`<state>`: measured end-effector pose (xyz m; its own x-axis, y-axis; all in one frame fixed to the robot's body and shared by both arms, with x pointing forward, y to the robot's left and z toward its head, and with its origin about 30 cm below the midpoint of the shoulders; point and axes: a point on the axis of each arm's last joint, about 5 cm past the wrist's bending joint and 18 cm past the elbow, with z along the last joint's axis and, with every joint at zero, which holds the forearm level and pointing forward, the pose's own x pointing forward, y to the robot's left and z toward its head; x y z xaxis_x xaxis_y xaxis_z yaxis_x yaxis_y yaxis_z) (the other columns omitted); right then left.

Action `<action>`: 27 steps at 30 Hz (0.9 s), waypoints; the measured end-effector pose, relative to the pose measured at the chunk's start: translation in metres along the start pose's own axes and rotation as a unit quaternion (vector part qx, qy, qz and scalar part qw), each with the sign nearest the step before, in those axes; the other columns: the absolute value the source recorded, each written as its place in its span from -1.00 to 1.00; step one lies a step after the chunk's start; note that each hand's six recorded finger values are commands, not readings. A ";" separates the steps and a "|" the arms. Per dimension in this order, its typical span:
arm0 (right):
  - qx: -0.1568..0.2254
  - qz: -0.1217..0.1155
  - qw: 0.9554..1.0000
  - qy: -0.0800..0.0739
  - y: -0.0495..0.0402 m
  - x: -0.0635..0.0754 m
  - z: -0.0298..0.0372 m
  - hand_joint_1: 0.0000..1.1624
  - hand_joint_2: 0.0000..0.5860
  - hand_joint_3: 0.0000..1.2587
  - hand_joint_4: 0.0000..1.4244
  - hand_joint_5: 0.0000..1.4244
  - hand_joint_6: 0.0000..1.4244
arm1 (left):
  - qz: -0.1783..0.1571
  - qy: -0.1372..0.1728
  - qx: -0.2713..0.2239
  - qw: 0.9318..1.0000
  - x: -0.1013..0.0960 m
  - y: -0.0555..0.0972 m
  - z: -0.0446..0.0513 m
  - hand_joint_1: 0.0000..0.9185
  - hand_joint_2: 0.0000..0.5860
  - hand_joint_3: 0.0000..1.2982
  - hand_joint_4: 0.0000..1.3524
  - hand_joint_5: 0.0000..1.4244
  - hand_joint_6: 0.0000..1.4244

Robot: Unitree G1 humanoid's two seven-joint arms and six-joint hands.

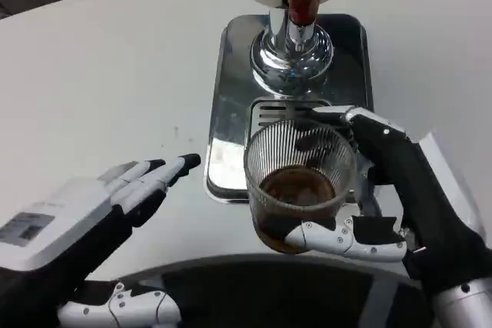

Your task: Grasp the cup under the faucet to collect the drink, then remove the cup.

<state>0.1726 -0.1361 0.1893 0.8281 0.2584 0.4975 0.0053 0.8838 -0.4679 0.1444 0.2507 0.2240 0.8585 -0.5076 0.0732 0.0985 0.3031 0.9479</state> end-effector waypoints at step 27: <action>0.034 0.075 0.996 -0.023 0.0063 0.001 0.0039 0.82 -0.69 0.55 0.57 0.83 0.99 | -0.018 0.049 0.027 0.998 -0.024 0.001 0.0137 -1.00 -0.72 -1.00 -1.00 -1.00 -1.00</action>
<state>0.1713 -0.1287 0.1897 0.7900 0.4063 0.4592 -0.1564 0.8577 -0.4898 0.1174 0.2518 0.2271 0.9000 -0.4358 0.0109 0.1047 0.2405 0.9650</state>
